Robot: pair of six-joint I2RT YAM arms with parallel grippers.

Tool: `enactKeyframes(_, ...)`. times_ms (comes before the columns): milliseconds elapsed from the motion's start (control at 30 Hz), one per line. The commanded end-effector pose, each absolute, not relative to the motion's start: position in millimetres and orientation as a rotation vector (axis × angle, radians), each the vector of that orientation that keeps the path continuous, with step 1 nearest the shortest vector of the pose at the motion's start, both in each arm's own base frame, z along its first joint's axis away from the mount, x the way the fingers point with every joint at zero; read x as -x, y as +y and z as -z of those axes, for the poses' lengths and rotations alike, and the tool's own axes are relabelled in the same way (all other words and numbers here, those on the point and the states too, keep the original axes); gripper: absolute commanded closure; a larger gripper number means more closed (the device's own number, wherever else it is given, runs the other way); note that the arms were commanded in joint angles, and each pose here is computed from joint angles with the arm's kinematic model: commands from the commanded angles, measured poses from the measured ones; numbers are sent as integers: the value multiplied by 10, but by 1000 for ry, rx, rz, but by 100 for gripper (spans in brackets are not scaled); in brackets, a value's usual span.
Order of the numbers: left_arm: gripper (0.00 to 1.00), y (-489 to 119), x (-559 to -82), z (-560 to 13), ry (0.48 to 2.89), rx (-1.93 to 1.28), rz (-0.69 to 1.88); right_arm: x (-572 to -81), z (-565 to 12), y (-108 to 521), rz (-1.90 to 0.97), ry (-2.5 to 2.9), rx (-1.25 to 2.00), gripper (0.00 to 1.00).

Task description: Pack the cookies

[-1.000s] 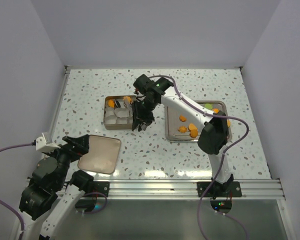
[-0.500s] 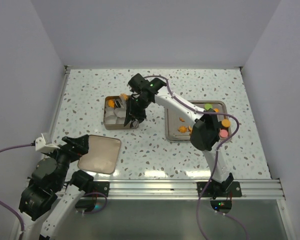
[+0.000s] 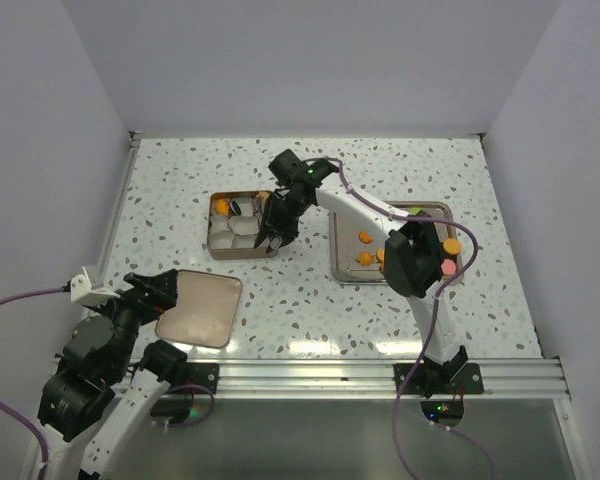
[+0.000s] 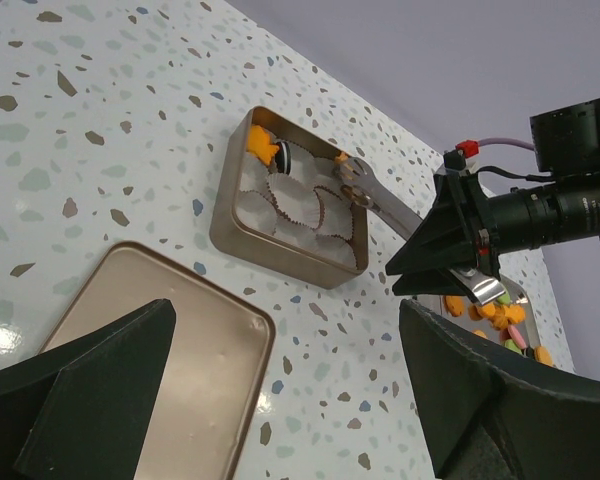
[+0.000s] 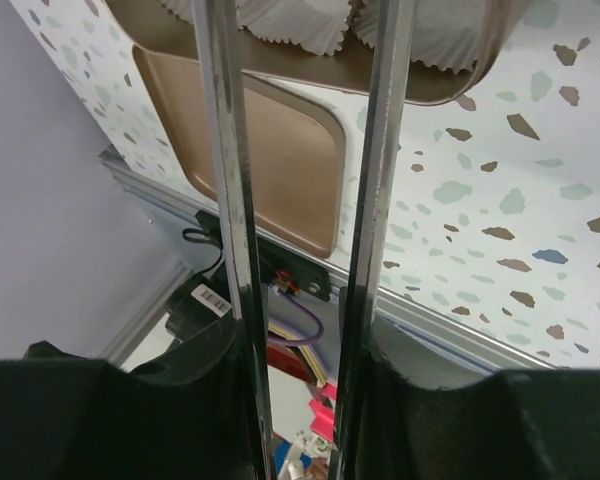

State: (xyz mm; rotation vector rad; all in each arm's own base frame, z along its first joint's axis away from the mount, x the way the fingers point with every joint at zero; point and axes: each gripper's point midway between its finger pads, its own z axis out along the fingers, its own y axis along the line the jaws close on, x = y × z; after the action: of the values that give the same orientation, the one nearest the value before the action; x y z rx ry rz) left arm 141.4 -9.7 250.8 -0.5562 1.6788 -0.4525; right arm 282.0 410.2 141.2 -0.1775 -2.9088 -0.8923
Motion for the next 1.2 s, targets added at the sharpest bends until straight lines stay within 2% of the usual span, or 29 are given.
enactKeyframes(0,0,-80,-1417,-2628,1622,569,481,-2866,-1700,4175,1038,-2881,183,63)
enactKeyframes(267,0,-94,-1428,-2622,1628,564,481,-2921,-1788,4142,1068,-2884,195,55)
enactKeyframes(433,0,-104,-1436,-2617,1633,558,478,-2930,-1888,4112,1095,-2891,189,55)
enactKeyframes(700,0,-103,-1435,-2623,1631,559,480,-2863,-2366,3856,1096,-3004,93,56)
enactKeyframes(900,0,-96,-1433,-2628,1639,560,471,-2689,-2640,3221,945,-3163,79,55)
enactKeyframes(1167,0,-274,-1560,-2564,1756,457,437,-2472,-2002,1948,508,-3223,286,55)
